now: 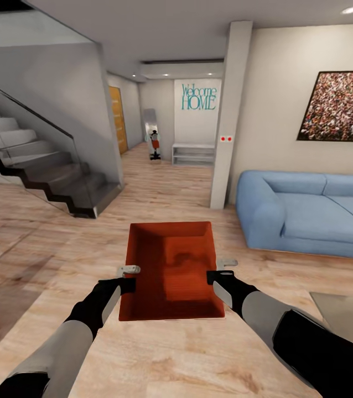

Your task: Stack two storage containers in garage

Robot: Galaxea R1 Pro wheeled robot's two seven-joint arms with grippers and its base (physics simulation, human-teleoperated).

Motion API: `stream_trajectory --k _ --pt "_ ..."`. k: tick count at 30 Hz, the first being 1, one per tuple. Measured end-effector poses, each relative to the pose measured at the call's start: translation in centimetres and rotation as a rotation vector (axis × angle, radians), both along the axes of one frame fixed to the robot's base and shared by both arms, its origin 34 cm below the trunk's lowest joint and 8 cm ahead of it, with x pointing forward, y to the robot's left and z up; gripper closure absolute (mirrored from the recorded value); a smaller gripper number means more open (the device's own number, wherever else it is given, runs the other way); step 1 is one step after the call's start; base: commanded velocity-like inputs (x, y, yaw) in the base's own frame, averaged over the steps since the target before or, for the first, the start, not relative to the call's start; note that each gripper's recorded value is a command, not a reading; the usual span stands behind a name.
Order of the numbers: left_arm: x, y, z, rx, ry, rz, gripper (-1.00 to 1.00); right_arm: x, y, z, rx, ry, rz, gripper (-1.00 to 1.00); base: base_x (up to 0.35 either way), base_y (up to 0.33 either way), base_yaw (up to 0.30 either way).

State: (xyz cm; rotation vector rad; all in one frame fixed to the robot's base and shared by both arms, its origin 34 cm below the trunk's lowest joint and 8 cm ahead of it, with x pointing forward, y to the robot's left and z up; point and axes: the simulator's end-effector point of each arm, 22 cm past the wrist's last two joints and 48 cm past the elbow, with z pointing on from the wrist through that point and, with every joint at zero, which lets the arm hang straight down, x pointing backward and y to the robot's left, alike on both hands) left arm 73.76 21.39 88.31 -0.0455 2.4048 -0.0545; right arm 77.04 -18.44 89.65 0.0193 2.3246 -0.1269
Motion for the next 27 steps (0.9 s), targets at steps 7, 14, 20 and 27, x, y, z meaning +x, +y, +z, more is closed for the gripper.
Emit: stream_trajectory --k 7,14,20,27 --pt "-0.04 0.01 -0.05 -0.001 0.002 0.0 1.0 -0.03 0.01 -0.03 -0.001 0.002 0.0 1.0 0.322 0.0 0.203" --pt "-0.05 -0.02 -0.07 -0.001 0.003 -0.001 1.0 -0.04 -0.03 -0.04 -0.001 0.003 0.0 1.0 0.322 0.0 0.013" --pt "-0.15 -0.09 -0.21 -0.002 0.006 0.0 1.0 -0.1 -0.09 -0.11 -0.003 0.007 0.001 1.0 0.322 0.0 0.0" --pt "-0.36 -0.25 -0.5 -0.005 0.014 0.0 1.0 -0.22 -0.23 -0.25 -0.008 0.015 0.003 1.0 0.322 0.0 0.0"
